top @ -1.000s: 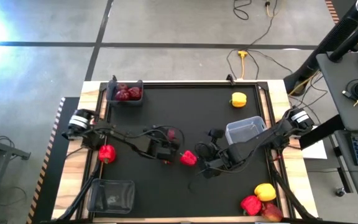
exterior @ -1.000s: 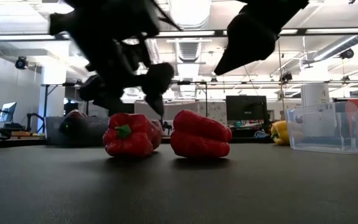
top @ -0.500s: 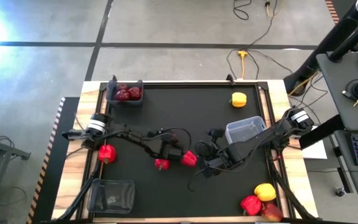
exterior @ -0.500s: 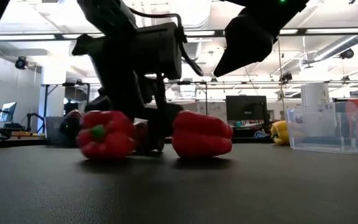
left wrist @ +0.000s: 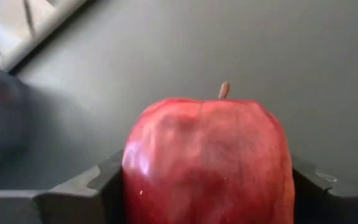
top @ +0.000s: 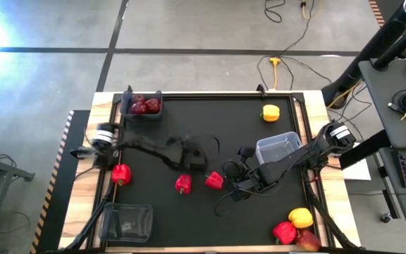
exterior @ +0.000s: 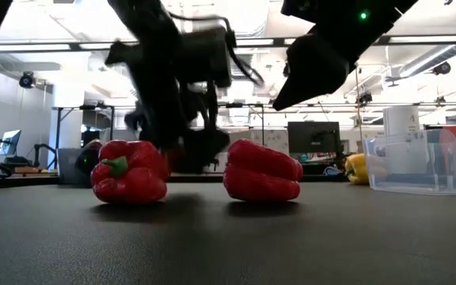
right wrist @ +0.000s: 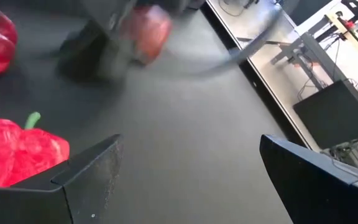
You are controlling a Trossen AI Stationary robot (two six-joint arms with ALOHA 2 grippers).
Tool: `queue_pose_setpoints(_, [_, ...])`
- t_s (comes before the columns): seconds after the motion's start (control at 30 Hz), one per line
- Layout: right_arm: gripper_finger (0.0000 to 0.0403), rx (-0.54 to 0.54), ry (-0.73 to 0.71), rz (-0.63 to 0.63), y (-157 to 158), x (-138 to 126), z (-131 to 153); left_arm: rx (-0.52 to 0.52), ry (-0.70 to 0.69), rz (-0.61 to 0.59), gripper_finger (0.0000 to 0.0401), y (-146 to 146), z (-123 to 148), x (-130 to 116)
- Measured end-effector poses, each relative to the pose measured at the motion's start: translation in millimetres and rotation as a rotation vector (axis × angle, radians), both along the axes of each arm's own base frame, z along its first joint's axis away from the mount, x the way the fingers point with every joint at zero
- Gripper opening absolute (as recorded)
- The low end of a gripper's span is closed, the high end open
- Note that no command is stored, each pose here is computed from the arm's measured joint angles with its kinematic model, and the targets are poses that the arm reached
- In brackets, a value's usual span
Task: Sort produce into baskets
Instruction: Put the red apple into the top black bin
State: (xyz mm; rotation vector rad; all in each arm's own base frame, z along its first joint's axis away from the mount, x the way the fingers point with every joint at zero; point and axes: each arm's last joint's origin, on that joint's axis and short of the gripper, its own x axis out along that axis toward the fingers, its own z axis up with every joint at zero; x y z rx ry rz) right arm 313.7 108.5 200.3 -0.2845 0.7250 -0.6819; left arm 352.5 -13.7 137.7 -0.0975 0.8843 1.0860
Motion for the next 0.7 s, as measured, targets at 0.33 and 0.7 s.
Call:
queue_pose_setpoints(0.33, [0.0368, -0.007, 0.018, -0.002, -2, -3, -6, 0.092, -0.062, 0.197, 0.026, 99, 93, -97])
queue_pose_setpoints(0.7, [0.0368, -0.015, 0.025, -0.015, -8, -3, -9, 0.025, -0.335, 0.412, 0.0269, 153, 67, -168])
